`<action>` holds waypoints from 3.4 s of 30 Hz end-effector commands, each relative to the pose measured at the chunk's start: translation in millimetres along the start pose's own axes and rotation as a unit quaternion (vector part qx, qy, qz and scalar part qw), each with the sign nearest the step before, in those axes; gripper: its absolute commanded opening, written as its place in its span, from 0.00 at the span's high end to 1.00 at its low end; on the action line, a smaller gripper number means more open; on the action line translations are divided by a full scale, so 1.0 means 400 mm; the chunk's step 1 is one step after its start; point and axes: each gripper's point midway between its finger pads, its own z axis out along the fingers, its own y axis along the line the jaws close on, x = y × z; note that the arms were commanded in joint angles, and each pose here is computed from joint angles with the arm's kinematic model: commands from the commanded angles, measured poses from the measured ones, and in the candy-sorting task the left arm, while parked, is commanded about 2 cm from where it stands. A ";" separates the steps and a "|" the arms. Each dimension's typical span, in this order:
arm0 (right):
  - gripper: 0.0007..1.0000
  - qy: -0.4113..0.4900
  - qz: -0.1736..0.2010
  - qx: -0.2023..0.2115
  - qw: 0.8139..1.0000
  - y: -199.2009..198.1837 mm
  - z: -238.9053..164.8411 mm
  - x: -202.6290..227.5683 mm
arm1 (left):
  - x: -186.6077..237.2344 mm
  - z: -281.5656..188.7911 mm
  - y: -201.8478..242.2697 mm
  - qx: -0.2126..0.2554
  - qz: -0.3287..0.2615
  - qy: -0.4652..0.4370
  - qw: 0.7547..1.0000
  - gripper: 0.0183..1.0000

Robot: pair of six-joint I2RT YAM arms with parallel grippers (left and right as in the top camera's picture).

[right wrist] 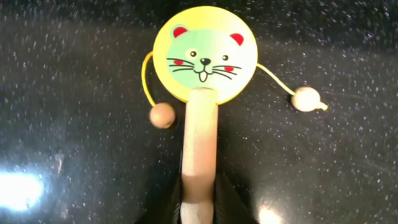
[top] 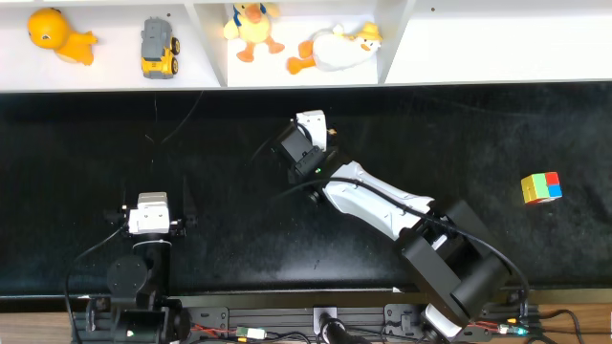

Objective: Store Toys

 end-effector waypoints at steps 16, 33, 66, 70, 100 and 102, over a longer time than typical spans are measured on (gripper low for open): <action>0.96 0.026 -0.006 0.018 0.999 -0.041 -0.083 0.011 | -0.003 -0.001 0.003 -0.004 0.009 -0.003 1.000 0.00; 0.96 -0.024 0.051 0.054 0.997 -0.235 -0.283 0.006 | -0.003 -0.001 0.003 -0.004 0.009 -0.003 1.000 0.00; 0.96 -0.123 0.121 0.068 0.983 -0.643 -0.370 -0.116 | -0.003 -0.001 0.003 -0.004 0.009 -0.003 1.000 0.00; 0.96 -0.108 0.107 0.071 0.986 -0.649 -0.347 -0.161 | -0.003 -0.001 0.003 -0.004 0.009 -0.003 1.000 0.00; 0.96 -0.085 -0.012 0.098 0.991 -0.694 -0.218 -0.404 | -0.003 -0.001 0.003 -0.004 0.009 -0.003 1.000 0.00; 0.96 -0.086 -0.018 0.099 0.991 -0.695 -0.206 -0.411 | -0.003 -0.001 0.003 -0.004 0.009 -0.003 1.000 0.00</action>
